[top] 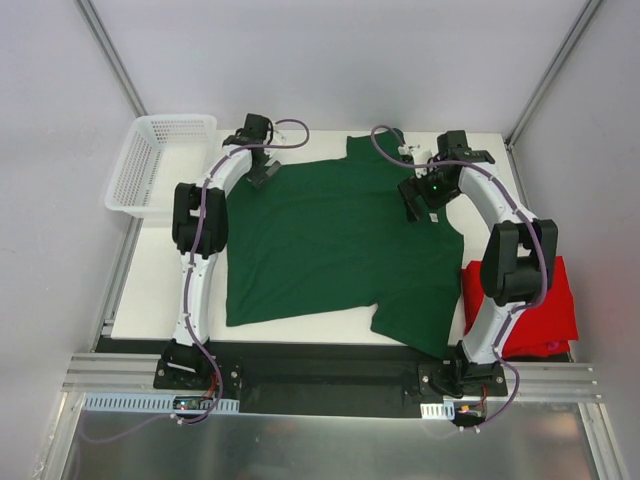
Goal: Fold and stack the t-shirts
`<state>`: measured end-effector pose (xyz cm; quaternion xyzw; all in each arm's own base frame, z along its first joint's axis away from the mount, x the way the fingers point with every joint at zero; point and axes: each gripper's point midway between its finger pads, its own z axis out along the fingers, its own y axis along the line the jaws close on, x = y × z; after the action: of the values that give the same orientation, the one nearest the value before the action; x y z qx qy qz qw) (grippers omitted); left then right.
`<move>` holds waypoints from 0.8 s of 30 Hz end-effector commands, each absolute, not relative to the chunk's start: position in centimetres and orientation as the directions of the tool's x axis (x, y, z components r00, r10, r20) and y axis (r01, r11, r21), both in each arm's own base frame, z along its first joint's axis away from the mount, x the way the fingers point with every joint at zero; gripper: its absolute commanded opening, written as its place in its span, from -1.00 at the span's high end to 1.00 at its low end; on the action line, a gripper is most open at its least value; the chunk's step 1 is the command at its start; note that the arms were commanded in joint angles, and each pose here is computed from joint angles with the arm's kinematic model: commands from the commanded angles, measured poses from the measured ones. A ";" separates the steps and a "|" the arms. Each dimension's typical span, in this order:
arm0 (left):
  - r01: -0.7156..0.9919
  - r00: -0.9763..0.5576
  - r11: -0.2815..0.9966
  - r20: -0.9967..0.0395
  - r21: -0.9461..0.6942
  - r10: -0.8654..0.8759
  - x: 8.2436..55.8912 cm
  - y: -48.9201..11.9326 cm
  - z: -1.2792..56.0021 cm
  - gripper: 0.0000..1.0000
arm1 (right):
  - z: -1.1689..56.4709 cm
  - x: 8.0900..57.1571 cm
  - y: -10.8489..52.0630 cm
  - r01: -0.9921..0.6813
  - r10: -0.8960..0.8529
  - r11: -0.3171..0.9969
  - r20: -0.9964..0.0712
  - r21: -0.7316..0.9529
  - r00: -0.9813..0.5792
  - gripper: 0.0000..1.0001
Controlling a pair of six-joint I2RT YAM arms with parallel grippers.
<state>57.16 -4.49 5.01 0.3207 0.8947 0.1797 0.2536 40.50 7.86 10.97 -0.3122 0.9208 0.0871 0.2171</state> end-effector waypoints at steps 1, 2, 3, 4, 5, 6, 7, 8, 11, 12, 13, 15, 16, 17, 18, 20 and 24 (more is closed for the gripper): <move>0.497 -0.642 0.682 -0.302 0.537 0.705 58.9 -4.2 4.1 -0.99 | 13.3 38.9 8.8 -0.670 -0.577 0.742 -0.492 0.018 -0.652 -0.92; 0.502 -0.648 0.667 -0.272 0.551 0.712 59.1 -3.9 3.0 -0.99 | 13.4 38.4 8.9 -0.675 -0.582 0.738 -0.484 0.023 -0.653 -0.92; 0.501 -0.630 0.647 -0.271 0.574 0.728 59.9 -3.9 3.6 -0.99 | 13.4 38.2 8.9 -0.679 -0.587 0.734 -0.481 0.024 -0.651 -0.92; 0.514 -0.628 0.629 -0.242 0.583 0.739 60.1 -3.7 2.4 -0.99 | 13.7 37.8 9.0 -0.689 -0.598 0.725 -0.483 0.016 -0.640 -0.92; 0.509 -0.625 0.609 -0.226 0.608 0.747 60.5 -3.5 2.5 -0.99 | 13.6 37.3 9.1 -0.697 -0.607 0.717 -0.475 0.019 -0.637 -0.92; 0.504 -0.605 0.583 -0.222 0.637 0.765 61.5 -3.4 3.2 -0.98 | 13.7 37.0 9.2 -0.703 -0.612 0.711 -0.474 0.020 -0.633 -0.92; 0.513 -0.599 0.564 -0.201 0.647 0.775 61.8 -3.4 2.3 -0.99 | 13.7 36.4 9.1 -0.707 -0.616 0.707 -0.473 0.019 -0.630 -0.92; 0.512 -0.590 0.549 -0.193 0.661 0.784 62.2 -3.3 2.2 -0.98 | 13.8 36.0 9.3 -0.719 -0.629 0.695 -0.472 0.016 -0.618 -0.92; 0.476 -0.560 0.479 -0.165 0.737 0.812 63.9 -3.1 2.9 -0.99 | 13.7 35.0 9.4 -0.738 -0.652 0.675 -0.461 0.008 -0.602 -0.91; 0.471 -0.553 0.446 -0.138 0.761 0.821 64.2 -2.8 3.3 -0.99 | 13.5 34.7 9.3 -0.742 -0.660 0.671 -0.454 0.003 -0.599 -0.92; 0.433 -0.547 0.438 -0.156 0.788 0.822 65.0 -2.9 4.0 -0.99 | 13.4 34.6 9.4 -0.747 -0.668 0.665 -0.449 -0.002 -0.594 -0.92; 0.404 -0.540 0.424 -0.163 0.811 0.826 65.2 -3.4 5.0 -0.99 | 12.8 34.2 9.1 -0.754 -0.687 0.656 -0.426 -0.016 -0.589 -0.92; 0.349 -0.550 0.425 -0.184 0.835 0.815 65.3 -3.2 7.4 -0.99 | 12.5 34.1 9.0 -0.754 -0.693 0.656 -0.416 -0.023 -0.589 -0.91; 0.303 -0.547 0.428 -0.213 0.851 0.810 65.5 -3.3 8.2 -0.98 | 12.6 34.3 8.9 -0.754 -0.695 0.656 -0.424 -0.040 -0.582 -0.92; 0.268 -0.539 0.420 -0.226 0.867 0.811 65.3 -3.6 9.4 -0.98 | 12.2 34.1 8.6 -0.752 -0.698 0.658 -0.415 -0.048 -0.584 -0.92; 0.147 -0.521 0.425 -0.295 0.893 0.801 64.2 -3.6 14.1 -0.99 | 12.1 34.5 8.5 -0.748 -0.698 0.660 -0.432 -0.077 -0.571 -0.91; 0.172 -0.451 0.535 -0.417 0.827 0.789 58.2 -6.6 18.3 -0.99 | 12.2 35.9 7.9 -0.709 -0.683 0.691 -0.451 -0.142 -0.575 -0.92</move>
<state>61.85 -4.20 7.17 0.3721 0.7849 0.3877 0.3086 33.66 8.42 9.94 -0.3966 0.8974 0.0679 0.1812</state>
